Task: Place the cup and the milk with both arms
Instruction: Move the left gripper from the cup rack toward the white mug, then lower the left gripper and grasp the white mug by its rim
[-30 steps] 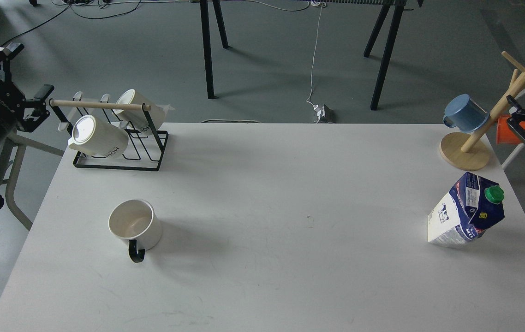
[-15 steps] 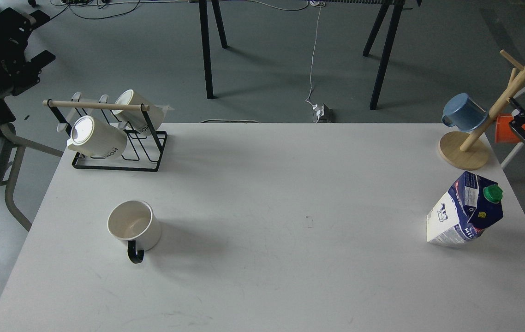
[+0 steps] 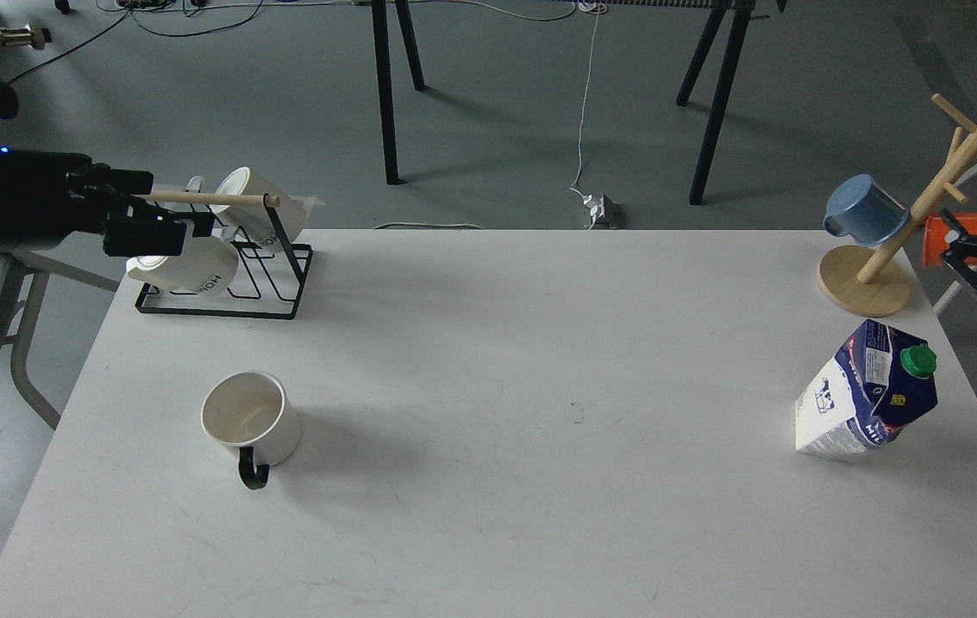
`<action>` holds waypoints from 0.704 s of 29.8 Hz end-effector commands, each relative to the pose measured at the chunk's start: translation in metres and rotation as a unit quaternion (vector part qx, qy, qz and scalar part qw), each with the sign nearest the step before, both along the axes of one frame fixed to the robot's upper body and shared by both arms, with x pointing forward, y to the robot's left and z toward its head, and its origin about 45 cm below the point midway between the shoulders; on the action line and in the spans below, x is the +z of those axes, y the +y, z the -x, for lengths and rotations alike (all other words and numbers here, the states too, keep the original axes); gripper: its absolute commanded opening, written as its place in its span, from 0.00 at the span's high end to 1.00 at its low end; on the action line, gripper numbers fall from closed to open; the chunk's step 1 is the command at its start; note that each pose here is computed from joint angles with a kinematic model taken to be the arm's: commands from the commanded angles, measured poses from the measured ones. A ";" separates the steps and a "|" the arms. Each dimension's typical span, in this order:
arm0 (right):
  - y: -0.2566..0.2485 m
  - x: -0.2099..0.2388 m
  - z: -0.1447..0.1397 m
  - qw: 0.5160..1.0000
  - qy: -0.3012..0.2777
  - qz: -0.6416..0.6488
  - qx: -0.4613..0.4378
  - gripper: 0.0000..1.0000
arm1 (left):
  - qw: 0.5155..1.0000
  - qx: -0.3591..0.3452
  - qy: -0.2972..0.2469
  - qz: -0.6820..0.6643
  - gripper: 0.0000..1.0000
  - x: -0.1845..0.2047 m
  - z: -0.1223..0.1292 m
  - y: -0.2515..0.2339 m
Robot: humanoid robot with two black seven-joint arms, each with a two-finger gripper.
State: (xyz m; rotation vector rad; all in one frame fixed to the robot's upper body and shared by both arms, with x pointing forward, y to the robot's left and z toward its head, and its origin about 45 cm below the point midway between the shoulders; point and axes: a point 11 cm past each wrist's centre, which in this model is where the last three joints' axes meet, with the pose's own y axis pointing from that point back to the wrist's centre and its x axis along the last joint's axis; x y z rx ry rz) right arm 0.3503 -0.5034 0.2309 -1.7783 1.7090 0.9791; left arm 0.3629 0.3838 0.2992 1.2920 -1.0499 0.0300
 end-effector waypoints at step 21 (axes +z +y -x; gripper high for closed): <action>-0.005 -0.006 0.007 1.000 0.007 0.000 -0.008 0.06 | 0.989 -0.039 0.120 -0.072 0.04 -0.125 0.018 -0.020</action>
